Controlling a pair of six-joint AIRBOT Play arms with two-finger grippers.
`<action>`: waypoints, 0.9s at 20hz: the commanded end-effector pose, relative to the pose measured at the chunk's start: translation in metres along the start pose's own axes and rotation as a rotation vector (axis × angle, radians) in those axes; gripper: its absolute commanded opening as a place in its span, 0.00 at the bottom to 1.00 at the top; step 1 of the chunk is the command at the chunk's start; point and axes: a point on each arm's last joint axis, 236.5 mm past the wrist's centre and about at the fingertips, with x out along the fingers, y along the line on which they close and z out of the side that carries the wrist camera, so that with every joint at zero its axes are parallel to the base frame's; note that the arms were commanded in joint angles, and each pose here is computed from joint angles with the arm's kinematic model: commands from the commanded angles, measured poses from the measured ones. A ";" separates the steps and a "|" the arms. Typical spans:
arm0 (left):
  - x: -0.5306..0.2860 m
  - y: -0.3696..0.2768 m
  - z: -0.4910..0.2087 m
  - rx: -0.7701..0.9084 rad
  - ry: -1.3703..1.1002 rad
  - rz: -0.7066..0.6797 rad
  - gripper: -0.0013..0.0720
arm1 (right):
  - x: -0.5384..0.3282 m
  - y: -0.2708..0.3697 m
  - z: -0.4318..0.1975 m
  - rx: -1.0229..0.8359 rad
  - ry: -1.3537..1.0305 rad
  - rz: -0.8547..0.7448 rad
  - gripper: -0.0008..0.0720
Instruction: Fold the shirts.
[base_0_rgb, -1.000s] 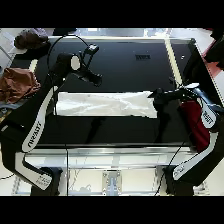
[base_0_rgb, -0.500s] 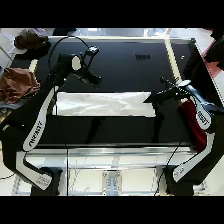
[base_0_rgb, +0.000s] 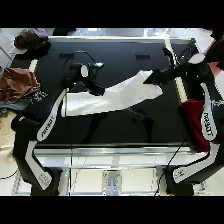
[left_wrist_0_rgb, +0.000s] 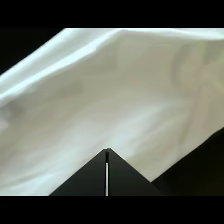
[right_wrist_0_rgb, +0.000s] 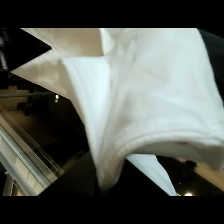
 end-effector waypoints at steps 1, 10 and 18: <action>0.028 -0.044 0.006 -0.002 -0.018 -0.219 0.03 | 0.001 0.040 0.014 -0.088 0.001 -0.079 0.03; 0.056 -0.045 0.037 -0.026 -0.148 -0.212 0.03 | 0.052 0.120 0.014 -0.173 0.001 -0.025 0.03; -0.053 0.082 0.005 -0.019 -0.100 0.074 0.03 | 0.084 0.171 0.024 -0.199 -0.077 0.030 0.03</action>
